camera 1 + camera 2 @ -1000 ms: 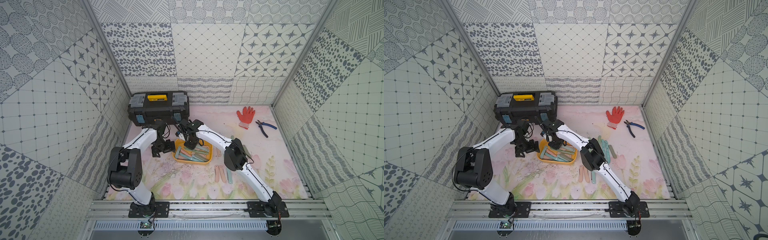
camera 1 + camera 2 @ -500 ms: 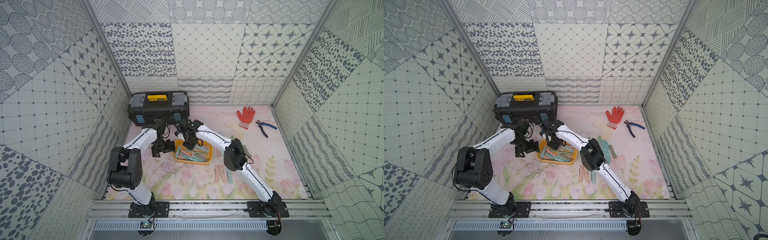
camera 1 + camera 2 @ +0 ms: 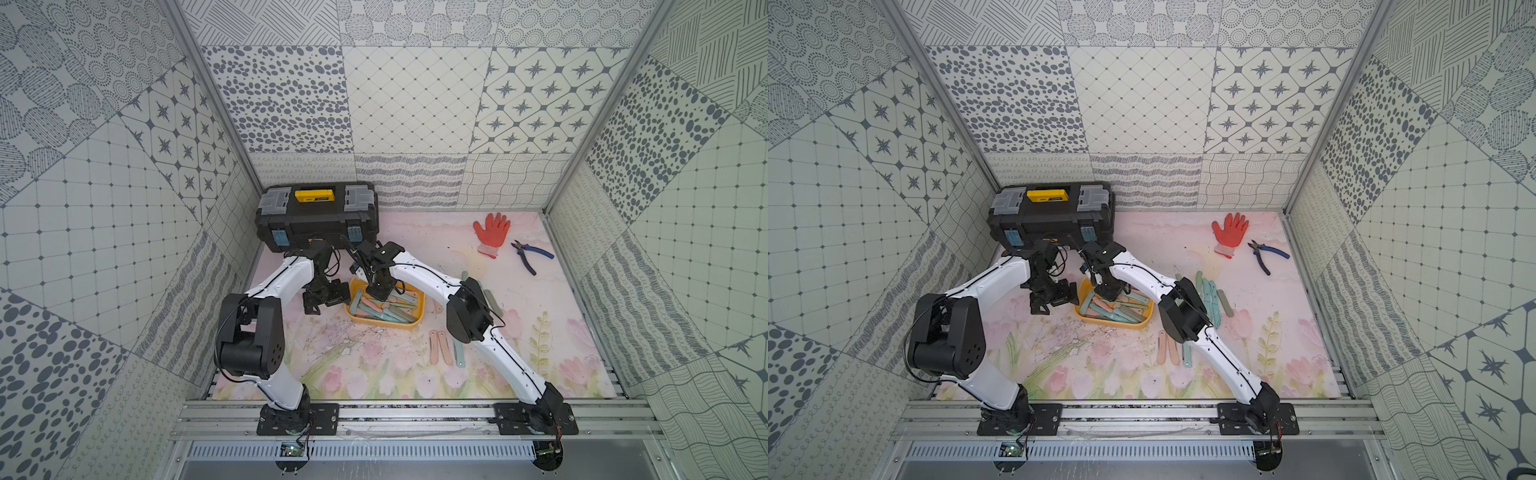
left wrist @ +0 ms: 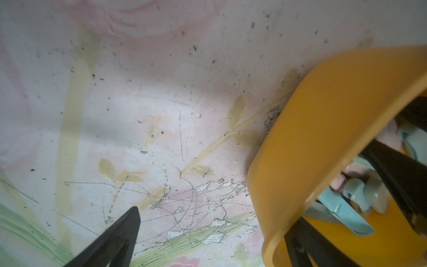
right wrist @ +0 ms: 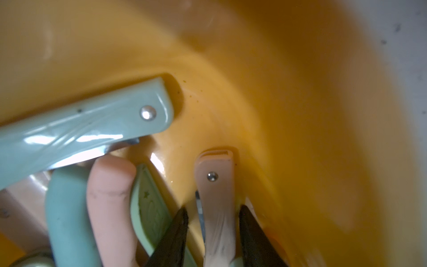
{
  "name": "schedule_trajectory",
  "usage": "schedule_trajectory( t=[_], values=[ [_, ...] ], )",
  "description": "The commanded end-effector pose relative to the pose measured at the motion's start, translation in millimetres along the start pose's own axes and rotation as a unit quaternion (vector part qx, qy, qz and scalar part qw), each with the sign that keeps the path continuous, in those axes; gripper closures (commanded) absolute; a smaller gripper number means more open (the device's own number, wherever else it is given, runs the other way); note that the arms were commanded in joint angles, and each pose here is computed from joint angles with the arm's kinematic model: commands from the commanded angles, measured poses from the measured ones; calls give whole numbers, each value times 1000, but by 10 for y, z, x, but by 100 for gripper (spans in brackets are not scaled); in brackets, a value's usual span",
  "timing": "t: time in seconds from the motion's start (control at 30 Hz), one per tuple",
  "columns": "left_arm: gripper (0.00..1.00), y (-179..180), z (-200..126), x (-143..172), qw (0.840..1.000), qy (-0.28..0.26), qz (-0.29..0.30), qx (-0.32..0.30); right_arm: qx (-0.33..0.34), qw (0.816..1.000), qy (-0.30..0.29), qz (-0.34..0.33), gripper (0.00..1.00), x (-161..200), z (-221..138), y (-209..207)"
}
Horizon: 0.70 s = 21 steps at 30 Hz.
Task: Take the fruit knife out of the storage box
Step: Pick up the fruit knife from the storage box.
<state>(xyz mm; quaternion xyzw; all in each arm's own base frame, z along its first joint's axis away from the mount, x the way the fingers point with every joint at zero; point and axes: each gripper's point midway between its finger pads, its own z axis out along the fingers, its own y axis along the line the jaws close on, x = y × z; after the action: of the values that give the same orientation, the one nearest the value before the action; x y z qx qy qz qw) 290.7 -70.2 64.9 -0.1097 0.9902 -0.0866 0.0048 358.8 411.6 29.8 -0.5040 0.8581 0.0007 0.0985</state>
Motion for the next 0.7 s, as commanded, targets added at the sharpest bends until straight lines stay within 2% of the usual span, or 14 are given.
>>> schedule_trajectory(
  t=[0.0,0.27,0.67],
  values=[
    [5,39,-51,42,1000,7,-8,-13,10,999,31,-1,63,124,256,-14],
    [5,39,-47,41,1000,7,-9,-13,16,1000,9,1,79,28,143,-28],
    [6,31,-52,39,1000,6,-8,-11,20,997,-73,19,81,-301,-409,-109]
  ],
)
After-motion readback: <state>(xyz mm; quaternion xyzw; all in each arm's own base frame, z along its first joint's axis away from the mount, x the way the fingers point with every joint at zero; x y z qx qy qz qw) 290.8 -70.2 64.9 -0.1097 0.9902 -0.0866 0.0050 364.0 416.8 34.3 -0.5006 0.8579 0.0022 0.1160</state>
